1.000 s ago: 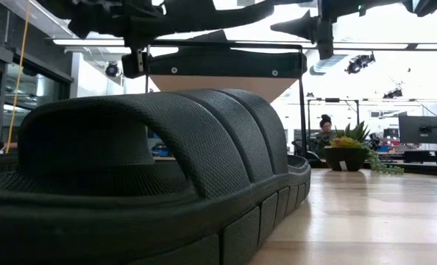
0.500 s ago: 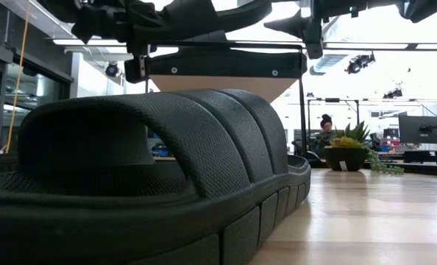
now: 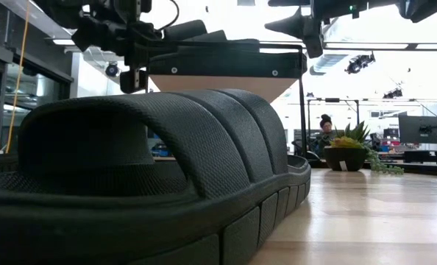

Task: Pick and place slides into the shelf
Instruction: Put the top left slipper on the shelf

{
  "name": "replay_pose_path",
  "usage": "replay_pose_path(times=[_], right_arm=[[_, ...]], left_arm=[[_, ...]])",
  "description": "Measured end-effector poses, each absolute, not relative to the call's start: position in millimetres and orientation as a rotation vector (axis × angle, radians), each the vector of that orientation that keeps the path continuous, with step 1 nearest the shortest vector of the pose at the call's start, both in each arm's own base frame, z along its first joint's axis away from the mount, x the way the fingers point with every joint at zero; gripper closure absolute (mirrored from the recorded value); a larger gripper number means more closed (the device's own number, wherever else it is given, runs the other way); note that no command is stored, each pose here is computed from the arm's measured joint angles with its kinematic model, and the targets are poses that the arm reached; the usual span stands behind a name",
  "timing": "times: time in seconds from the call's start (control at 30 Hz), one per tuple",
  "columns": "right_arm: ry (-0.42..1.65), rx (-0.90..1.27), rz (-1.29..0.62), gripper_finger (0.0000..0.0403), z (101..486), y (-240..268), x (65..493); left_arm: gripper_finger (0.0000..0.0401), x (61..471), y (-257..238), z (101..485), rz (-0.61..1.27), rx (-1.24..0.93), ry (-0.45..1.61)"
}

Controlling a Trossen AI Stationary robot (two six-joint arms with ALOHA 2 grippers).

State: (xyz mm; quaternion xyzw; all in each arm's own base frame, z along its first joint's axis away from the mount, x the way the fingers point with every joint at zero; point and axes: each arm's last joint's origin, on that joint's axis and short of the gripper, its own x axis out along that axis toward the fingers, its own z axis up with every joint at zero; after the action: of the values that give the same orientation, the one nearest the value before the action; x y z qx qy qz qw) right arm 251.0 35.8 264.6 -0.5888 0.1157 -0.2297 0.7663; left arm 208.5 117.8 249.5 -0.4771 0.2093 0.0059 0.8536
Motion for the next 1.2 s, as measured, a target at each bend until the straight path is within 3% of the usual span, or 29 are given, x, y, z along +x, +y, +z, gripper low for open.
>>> replay_pose_path(times=[0.4,0.7,1.2], right_arm=[[0.227,-1.249,-0.483,0.0171,264.7,36.2,251.2],[0.213,-1.237,-0.469,0.0171,264.6,36.6,251.4],[0.25,-1.206,-0.437,0.0171,258.8,36.6,251.8]], left_arm=[[0.0357,197.1,141.3,241.2,0.028,-1.054,0.436],[0.0357,217.5,156.5,213.9,-0.113,-1.099,0.512],[0.0357,231.9,168.0,226.2,-0.148,-1.124,0.554]])
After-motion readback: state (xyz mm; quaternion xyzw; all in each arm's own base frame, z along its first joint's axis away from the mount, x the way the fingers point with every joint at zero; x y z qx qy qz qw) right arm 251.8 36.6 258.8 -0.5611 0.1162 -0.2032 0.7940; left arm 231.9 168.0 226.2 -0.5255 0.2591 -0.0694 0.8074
